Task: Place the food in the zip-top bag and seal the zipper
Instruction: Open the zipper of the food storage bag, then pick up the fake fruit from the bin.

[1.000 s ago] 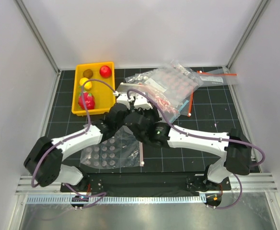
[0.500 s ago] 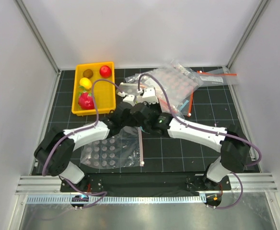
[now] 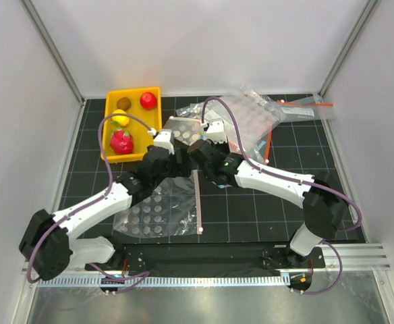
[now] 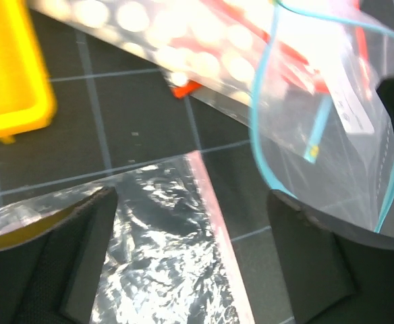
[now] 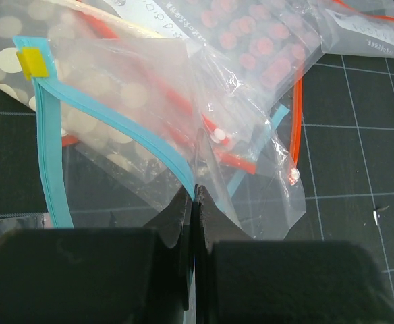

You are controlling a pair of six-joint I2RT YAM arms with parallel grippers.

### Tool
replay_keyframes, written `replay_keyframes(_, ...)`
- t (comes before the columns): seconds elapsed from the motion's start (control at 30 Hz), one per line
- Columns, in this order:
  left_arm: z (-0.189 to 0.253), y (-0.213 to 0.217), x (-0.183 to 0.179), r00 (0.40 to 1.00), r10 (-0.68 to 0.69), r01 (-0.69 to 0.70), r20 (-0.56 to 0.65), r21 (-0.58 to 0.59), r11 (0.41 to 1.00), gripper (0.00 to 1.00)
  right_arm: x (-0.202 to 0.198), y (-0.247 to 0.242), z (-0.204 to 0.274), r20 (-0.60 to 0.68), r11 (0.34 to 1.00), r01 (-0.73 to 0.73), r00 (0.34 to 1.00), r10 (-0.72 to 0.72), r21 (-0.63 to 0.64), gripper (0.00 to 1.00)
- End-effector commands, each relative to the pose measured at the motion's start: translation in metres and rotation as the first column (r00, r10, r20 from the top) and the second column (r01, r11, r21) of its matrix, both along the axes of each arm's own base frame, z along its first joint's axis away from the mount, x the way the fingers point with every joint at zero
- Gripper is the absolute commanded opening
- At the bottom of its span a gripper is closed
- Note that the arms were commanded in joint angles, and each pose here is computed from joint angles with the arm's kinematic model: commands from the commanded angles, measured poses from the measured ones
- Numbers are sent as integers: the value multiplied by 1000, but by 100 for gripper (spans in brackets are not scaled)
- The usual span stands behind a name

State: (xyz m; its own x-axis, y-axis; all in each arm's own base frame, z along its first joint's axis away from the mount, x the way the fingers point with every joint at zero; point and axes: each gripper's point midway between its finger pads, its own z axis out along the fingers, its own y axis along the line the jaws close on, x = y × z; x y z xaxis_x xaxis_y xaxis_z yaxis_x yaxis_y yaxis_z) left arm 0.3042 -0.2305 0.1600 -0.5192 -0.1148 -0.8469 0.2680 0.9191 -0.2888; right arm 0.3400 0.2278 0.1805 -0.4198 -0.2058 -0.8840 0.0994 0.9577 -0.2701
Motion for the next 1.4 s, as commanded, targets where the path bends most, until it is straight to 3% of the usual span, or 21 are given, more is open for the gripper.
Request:
replay_keyframes(0.0,17,45,5,980,197,-198,41,13,980,99,4,2,10,34,998,17,999,-19,66,1)
replay_keyframes(0.33,46,129,45,859,511,-511,8,39,859,100,4,3,15,38,995,-3,999,0,99,1)
replay_keyframes(0.67,15,214,104,690,720,-679,-74,280,679,100,0,6,20,34,991,-35,999,31,129,1)
replay_keyframes(0.9,6,236,137,677,728,-653,-107,369,661,100,1,7,21,37,989,-44,999,39,138,1)
replay_keyframes(1.07,-25,245,146,651,739,-613,-173,456,646,100,0,8,22,38,989,-46,998,41,141,1)
replay_keyframes(1.23,-47,244,159,650,727,-584,-220,466,664,100,0,9,21,34,988,-49,998,45,144,1)
replay_keyframes(1.37,-81,249,159,599,742,-588,-301,464,663,100,0,9,20,30,988,-53,998,49,145,1)
